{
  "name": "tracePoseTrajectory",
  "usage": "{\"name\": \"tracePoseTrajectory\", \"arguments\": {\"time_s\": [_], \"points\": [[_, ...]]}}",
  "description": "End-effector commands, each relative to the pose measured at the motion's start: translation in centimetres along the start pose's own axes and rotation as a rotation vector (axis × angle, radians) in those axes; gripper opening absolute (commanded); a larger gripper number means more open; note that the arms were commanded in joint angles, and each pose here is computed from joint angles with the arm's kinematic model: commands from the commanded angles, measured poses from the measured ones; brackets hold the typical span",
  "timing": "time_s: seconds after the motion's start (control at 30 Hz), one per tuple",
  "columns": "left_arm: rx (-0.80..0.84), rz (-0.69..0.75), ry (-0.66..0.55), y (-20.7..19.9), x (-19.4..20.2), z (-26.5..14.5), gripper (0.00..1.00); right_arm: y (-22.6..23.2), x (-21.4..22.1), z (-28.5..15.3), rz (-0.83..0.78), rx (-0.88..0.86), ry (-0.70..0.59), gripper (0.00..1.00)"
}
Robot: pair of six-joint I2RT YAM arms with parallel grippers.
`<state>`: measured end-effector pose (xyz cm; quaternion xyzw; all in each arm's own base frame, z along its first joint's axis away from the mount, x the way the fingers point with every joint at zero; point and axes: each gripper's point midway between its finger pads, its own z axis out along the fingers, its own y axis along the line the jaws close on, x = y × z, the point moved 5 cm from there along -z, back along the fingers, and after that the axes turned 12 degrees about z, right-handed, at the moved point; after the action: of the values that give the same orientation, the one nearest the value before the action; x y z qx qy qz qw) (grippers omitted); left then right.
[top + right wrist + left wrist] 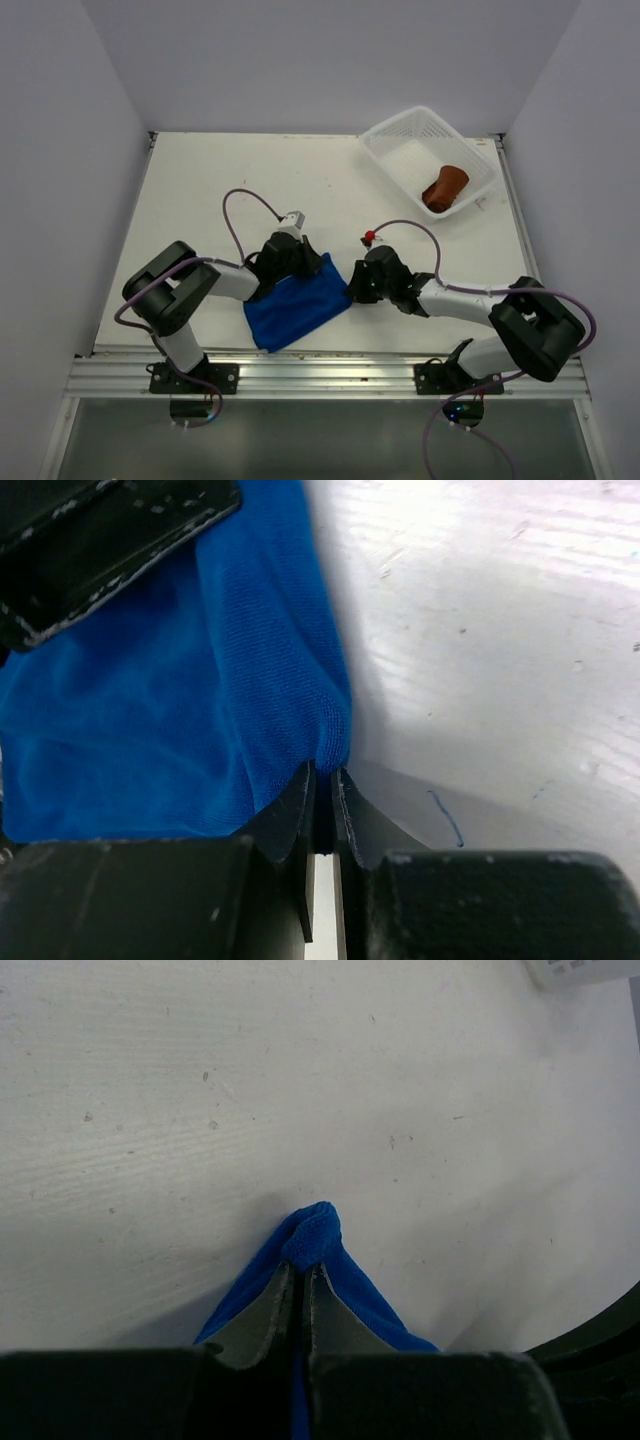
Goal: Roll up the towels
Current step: Roll the towel
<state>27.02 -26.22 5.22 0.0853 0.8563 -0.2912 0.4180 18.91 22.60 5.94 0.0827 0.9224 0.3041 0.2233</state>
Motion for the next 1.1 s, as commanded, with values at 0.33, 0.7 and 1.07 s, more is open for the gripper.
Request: {"name": "tracePoseTrajectory", "arguments": {"time_s": [0.33,0.7,1.07], "points": [[-0.048,-0.056,0.005,-1.1,-6.0,-1.7,0.38,-0.6,0.0,-2.0,-0.223,0.217,-0.189,0.0],[0.121,-0.111,0.021,-4.3,-8.3,-3.6,0.5,0.7,-0.2,-2.4,-0.292,0.242,-0.28,0.0],[0.174,-0.093,0.138,-6.9,-7.2,-2.3,0.52,2.6,1.5,-2.2,-0.418,0.288,-0.349,0.0]]}}
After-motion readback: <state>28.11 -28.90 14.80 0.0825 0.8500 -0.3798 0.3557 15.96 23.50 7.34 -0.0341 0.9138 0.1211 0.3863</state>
